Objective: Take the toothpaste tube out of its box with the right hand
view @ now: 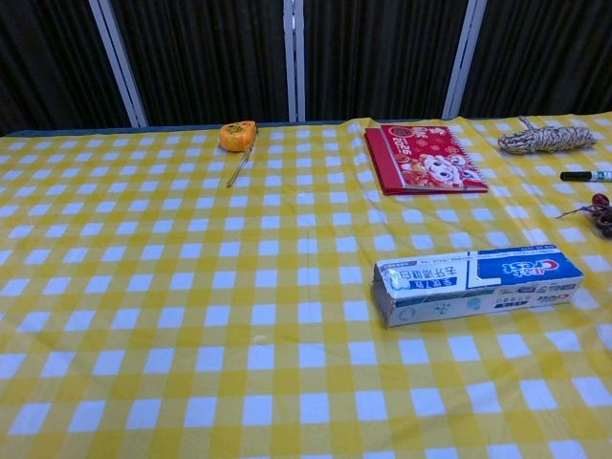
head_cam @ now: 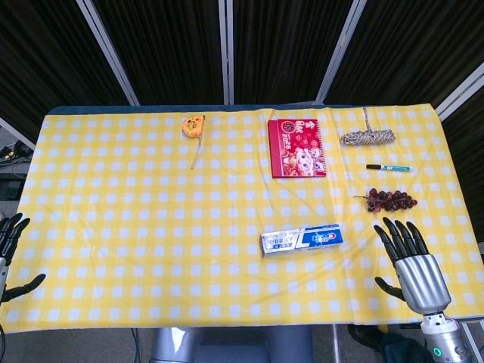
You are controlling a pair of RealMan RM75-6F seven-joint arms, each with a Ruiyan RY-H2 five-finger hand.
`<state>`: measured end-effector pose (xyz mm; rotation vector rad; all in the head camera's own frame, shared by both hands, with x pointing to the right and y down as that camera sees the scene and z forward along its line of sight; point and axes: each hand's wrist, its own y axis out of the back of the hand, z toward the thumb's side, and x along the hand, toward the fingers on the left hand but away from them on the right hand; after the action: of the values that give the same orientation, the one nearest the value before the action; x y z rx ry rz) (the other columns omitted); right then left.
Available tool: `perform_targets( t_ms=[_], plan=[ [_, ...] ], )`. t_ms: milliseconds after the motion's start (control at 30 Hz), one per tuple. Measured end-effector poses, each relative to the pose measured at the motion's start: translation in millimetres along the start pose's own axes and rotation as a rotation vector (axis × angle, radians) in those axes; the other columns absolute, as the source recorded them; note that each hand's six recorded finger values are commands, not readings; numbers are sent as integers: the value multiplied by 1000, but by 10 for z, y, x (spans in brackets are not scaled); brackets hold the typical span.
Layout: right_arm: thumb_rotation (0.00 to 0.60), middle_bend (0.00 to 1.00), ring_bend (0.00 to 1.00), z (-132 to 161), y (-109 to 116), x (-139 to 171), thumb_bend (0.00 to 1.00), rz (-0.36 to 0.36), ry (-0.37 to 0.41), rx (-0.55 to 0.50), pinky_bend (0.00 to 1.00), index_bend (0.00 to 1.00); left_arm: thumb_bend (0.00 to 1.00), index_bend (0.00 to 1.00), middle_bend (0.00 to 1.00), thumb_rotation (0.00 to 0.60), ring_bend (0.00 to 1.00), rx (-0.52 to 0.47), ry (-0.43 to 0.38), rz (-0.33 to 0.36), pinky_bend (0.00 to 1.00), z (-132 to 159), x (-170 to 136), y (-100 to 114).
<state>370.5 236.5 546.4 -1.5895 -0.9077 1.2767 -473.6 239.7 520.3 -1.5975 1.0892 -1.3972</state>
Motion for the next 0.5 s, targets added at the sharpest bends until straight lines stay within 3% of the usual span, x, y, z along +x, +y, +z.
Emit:
perform_targets(
  t_ms=[267, 500],
  plan=[
    [600, 0, 0, 7, -40, -7, 0, 20, 5, -7, 0, 0, 0, 0, 0, 600, 0, -2, -3, -2, 0, 12, 0, -5],
    [600, 0, 0, 74, -189, -138, 0, 107, 50, -55, 0, 2, 0, 0, 0, 600, 0, -8, -2, -6, 0, 18, 30, 0]
  ],
)
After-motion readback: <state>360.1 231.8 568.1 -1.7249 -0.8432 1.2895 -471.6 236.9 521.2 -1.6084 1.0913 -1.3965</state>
